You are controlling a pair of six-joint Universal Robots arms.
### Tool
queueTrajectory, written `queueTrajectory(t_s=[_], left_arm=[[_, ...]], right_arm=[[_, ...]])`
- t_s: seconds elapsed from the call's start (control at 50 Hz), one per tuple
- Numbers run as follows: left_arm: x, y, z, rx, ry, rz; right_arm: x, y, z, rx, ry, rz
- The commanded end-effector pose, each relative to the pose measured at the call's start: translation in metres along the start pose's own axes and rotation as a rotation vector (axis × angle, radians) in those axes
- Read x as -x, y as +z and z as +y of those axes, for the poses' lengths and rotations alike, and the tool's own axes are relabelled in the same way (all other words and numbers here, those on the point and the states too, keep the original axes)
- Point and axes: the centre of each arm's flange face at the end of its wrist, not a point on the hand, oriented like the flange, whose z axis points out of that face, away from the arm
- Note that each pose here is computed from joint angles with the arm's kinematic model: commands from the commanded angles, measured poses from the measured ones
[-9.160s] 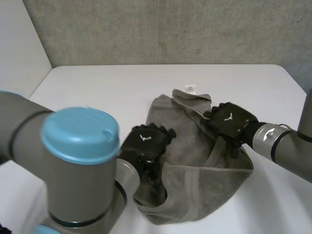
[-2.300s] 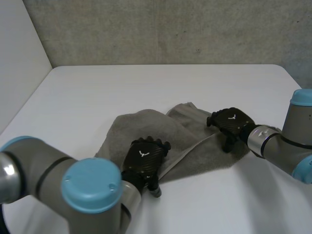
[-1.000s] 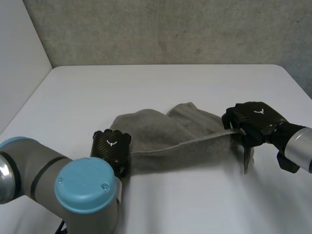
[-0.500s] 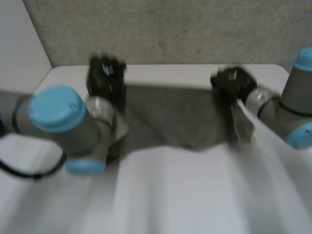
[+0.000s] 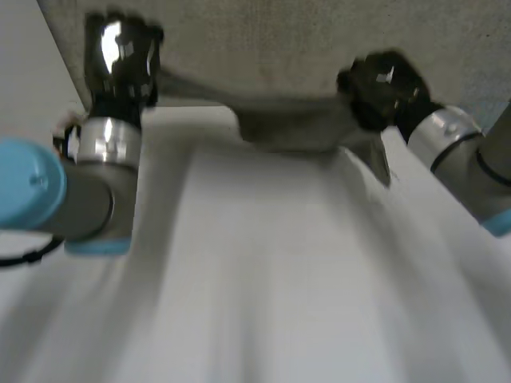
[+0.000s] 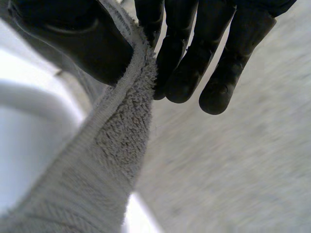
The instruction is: Fold the towel.
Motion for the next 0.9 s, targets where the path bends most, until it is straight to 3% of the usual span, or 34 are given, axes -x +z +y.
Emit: queueTrajectory(t_s=[0.02, 0.14, 0.32, 0.58, 0.68, 0.9], left_arm=[[-0.008, -0.069, 0.048, 0.176, 0.034, 0.112], [-0.015, -0.100, 0.061, 0.244, 0.032, 0.153], [-0.023, -0.114, 0.077, 0.305, 0.035, 0.189], [-0.029, -0.122, 0.089, 0.347, 0.041, 0.209], [-0.029, -0.125, 0.089, 0.351, 0.041, 0.210], [-0.027, -0.124, 0.087, 0.344, 0.042, 0.201]], right_arm=[[0.040, -0.037, 0.042, 0.209, -0.001, -0.161], [0.067, -0.067, 0.067, 0.371, -0.013, -0.256], [0.075, -0.078, 0.087, 0.449, 0.017, -0.269], [0.066, -0.083, 0.105, 0.549, 0.046, -0.119], [0.052, -0.081, 0.114, 0.552, 0.013, 0.004], [0.034, -0.078, 0.116, 0.563, 0.004, 0.083]])
